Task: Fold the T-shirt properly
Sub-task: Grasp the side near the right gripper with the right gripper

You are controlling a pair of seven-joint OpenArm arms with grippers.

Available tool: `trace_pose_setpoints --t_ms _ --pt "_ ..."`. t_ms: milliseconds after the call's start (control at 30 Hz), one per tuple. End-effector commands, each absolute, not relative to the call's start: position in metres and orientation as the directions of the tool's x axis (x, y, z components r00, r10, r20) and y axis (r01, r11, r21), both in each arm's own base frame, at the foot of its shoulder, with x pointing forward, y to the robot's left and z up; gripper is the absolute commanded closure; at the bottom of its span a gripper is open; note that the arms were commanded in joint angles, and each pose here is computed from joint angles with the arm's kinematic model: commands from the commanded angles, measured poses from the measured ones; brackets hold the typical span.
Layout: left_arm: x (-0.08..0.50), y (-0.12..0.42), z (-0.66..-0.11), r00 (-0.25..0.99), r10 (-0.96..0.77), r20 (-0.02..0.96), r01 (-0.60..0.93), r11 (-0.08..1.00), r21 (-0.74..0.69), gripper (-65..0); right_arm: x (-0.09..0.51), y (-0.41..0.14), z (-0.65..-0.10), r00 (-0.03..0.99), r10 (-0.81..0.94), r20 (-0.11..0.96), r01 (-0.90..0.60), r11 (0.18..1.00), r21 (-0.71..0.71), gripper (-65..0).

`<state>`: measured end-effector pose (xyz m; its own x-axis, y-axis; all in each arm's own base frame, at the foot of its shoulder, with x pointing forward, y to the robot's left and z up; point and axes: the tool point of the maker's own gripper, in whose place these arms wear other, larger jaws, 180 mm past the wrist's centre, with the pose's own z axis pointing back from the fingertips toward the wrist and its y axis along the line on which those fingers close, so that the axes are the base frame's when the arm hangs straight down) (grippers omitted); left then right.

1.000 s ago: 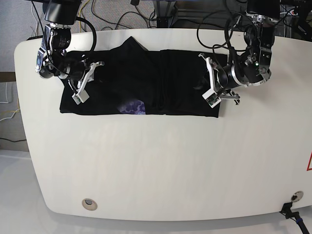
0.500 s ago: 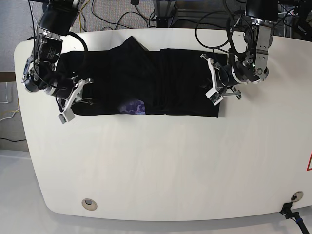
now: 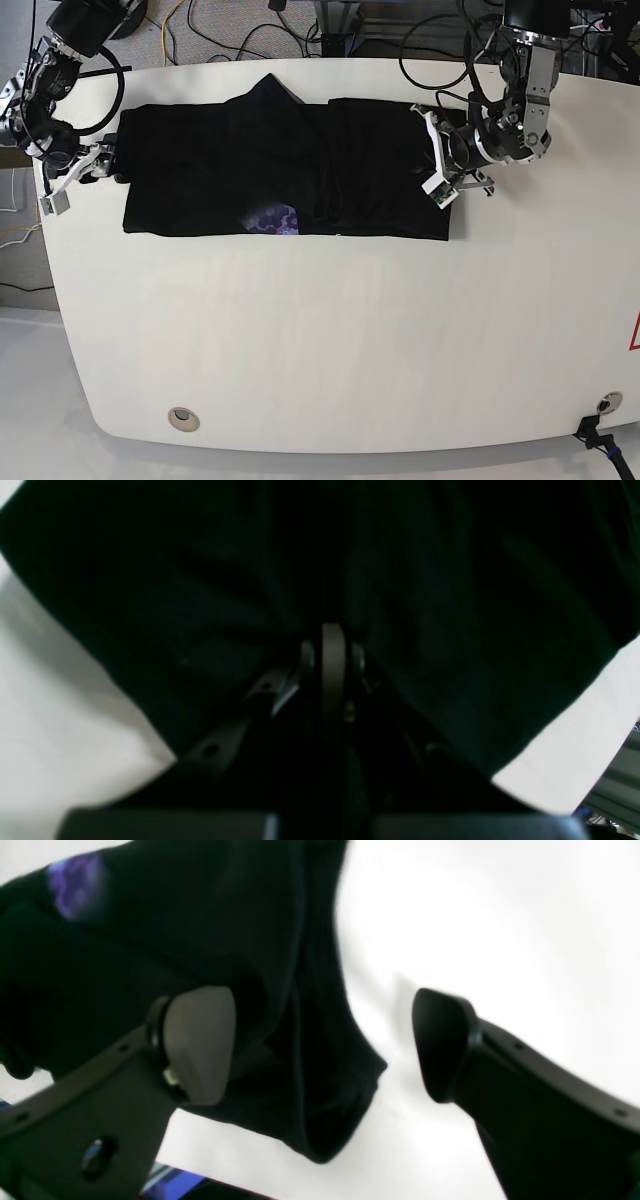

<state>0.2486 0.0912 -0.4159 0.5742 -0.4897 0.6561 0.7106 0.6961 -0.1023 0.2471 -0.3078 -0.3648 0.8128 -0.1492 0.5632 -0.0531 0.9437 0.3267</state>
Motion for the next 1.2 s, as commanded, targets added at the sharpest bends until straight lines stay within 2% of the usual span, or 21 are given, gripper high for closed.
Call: trace_pose_setpoints --t_ms 0,300,600,633,700,867,900,1033,1167 --pt "0.252 0.093 -0.411 0.56 -0.499 0.661 0.716 0.693 -0.084 0.0 0.248 -0.305 -0.365 0.804 -0.141 0.578 -0.061 0.947 0.316 -53.6" --pt "0.246 0.093 -0.414 0.569 -0.5 0.653 0.716 0.692 -0.093 0.0 0.24 -0.286 -0.394 0.836 -0.159 0.526 -0.016 0.95 0.312 -53.6" --pt "0.243 0.093 -0.416 0.573 -0.5 0.649 0.715 0.692 -0.098 0.0 0.25 -0.242 -0.402 0.847 -0.12 0.519 -0.094 0.925 0.368 -53.2" --pt "0.243 0.093 -0.416 0.573 -0.5 0.649 0.715 0.692 -0.098 0.0 0.254 -0.242 -0.399 0.842 -0.12 0.526 -0.097 0.925 0.367 -51.7" --pt "0.243 0.093 -0.416 0.573 -0.5 0.649 0.715 0.692 -0.098 0.0 0.256 -0.241 -0.398 0.84 -0.121 0.53 -0.1 0.924 0.369 -42.5" --pt "0.243 0.093 -0.416 0.573 -0.5 0.649 0.715 0.692 -0.098 0.0 0.265 -0.24 -0.393 0.829 -0.118 0.546 -0.109 0.924 0.366 -2.5" --pt "0.243 0.092 -0.416 0.573 -0.499 0.65 0.715 0.692 -0.099 0.0 0.265 -0.24 -0.392 0.828 -0.118 0.548 -0.11 0.924 0.366 0.0" --pt "0.244 0.083 -0.415 0.572 -0.488 0.659 0.718 0.687 -0.115 0.0 0.273 -0.239 -0.386 0.828 -0.107 0.551 -0.123 0.924 0.363 0.0" --pt "0.245 0.063 -0.413 0.576 -0.452 0.681 0.714 0.685 -0.149 0.0 0.285 -0.229 -0.352 0.764 -0.094 0.639 -0.2 0.906 0.372 0.0"
